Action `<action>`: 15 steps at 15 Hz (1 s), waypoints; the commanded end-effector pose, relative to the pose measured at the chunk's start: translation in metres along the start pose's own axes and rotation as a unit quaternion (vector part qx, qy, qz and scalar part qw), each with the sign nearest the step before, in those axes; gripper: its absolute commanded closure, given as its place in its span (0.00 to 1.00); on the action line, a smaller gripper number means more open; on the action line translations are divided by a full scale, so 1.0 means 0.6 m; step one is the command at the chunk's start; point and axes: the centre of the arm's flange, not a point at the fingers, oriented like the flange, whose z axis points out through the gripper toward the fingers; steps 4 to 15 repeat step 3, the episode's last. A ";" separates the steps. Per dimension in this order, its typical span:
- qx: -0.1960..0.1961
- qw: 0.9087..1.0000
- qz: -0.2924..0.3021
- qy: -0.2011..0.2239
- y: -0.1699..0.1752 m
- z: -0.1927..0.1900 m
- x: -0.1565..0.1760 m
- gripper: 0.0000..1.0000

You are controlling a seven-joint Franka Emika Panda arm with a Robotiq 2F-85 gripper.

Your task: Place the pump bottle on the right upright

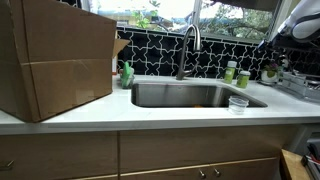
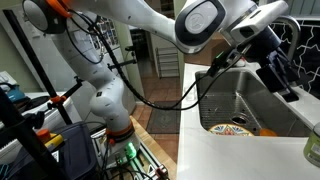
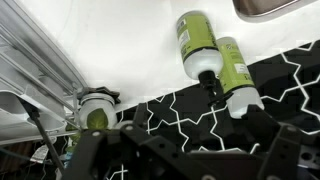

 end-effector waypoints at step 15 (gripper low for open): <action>0.001 1.000 0.001 0.001 0.003 -0.004 -0.001 0.00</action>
